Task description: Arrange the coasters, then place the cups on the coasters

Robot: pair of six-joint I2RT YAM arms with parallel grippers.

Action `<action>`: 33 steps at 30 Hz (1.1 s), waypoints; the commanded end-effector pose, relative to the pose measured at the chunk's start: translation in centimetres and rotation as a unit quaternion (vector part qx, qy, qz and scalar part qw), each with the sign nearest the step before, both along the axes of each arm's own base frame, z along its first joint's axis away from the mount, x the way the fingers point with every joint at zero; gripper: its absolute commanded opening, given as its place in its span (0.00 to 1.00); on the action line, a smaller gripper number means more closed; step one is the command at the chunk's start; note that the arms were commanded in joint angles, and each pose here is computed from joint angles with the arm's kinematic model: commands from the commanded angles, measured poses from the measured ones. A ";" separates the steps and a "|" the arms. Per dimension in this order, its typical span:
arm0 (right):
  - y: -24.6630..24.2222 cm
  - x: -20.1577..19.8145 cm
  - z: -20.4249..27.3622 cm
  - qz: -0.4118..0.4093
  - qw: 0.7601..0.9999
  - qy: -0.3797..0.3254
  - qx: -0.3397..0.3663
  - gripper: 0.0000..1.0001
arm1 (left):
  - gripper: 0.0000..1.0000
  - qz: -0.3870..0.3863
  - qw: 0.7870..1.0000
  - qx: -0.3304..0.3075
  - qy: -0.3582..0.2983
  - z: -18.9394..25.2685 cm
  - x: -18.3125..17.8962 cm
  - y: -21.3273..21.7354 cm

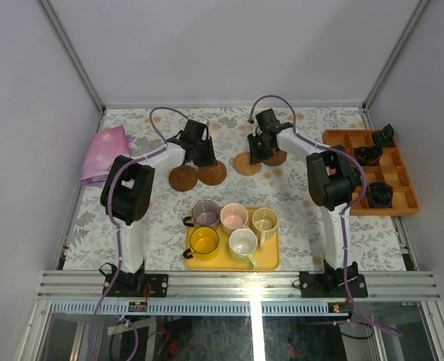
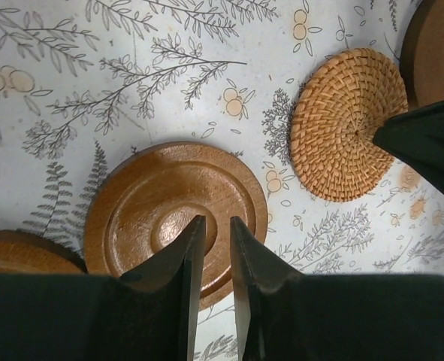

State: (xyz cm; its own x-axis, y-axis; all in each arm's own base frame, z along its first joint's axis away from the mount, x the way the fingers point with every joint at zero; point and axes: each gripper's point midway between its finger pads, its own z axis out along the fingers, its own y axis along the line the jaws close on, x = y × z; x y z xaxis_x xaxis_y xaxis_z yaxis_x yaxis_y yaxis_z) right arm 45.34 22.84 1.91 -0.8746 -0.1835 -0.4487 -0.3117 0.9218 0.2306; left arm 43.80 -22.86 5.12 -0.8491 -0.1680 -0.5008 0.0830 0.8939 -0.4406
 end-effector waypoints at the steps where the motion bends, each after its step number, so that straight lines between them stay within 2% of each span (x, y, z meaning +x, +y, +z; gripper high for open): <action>1: -0.8 -2.3 -0.2 0.000 0.999 0.043 -0.012 0.25 | 0.18 -0.012 0.999 0.036 0.011 -1.5 0.1 -0.4; 7: -0.5 -2.5 0.5 0.007 0.999 0.040 0.000 0.26 | 0.17 -0.029 0.997 0.065 0.033 -3.8 -0.2 -1.0; 13: 0.3 -2.3 1.0 0.019 0.999 0.035 0.018 0.27 | 0.17 -0.035 0.996 0.066 0.051 -5.8 0.3 -1.8; 24: 0.8 -0.7 1.4 0.020 0.999 0.022 0.020 0.28 | 0.16 -0.033 0.997 0.062 0.030 -4.7 3.6 -3.0; 33: 0.5 2.1 6.2 0.016 0.997 -0.068 0.014 0.28 | 0.15 -0.034 0.997 0.069 0.025 -3.6 2.7 -2.4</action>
